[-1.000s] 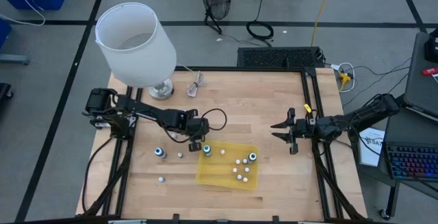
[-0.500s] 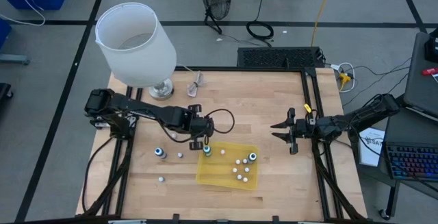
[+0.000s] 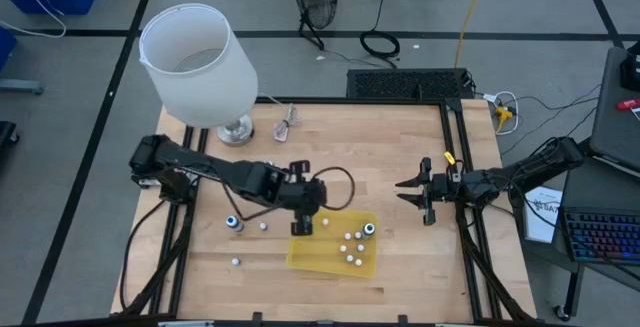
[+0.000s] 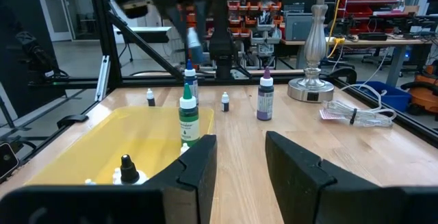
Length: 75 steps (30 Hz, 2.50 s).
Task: Pick & Place food coloring
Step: Put the small dark blue food coloring bottle into the yellow container, then put the large purple food coloring bottle into the yellow container
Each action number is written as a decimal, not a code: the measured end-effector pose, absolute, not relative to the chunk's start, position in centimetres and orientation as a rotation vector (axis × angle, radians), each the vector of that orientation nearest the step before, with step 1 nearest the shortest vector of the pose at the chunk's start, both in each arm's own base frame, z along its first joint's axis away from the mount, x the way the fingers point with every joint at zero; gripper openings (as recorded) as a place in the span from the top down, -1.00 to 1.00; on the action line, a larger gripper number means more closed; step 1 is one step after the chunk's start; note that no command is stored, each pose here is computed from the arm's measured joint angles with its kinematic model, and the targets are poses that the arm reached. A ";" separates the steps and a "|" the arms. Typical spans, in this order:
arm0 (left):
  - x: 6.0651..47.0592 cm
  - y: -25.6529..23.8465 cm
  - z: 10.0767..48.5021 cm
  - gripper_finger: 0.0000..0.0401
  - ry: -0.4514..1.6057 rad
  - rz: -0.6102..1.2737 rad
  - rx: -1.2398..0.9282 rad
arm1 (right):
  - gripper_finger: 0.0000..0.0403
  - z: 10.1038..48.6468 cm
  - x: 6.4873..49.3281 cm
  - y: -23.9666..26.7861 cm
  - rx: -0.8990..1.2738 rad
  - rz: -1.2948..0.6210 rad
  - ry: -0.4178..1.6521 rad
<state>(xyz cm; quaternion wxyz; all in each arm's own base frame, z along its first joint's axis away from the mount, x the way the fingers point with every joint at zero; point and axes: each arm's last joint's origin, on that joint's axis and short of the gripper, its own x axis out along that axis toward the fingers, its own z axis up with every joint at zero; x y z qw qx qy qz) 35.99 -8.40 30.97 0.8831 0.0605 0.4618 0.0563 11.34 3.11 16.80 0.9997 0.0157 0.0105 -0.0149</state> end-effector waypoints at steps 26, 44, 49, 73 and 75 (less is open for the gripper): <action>44.6 -13.8 21.5 0.71 1.180 -0.136 0.196 | 0.43 16.8 11.3 3.1 0.031 -0.030 0.021; 44.0 -12.9 16.7 0.71 1.211 -0.121 0.111 | 0.43 16.8 11.3 3.1 0.031 -0.030 0.021; 44.0 -12.6 16.6 0.61 1.217 -0.111 0.059 | 0.43 16.8 11.3 3.1 0.031 -0.030 0.021; 43.1 -11.1 26.0 0.05 1.340 -0.075 0.133 | 0.43 16.8 11.3 3.1 0.031 -0.030 0.021; 42.2 -10.2 27.8 0.08 1.335 -0.023 0.161 | 0.43 16.8 11.3 3.1 0.031 -0.030 0.021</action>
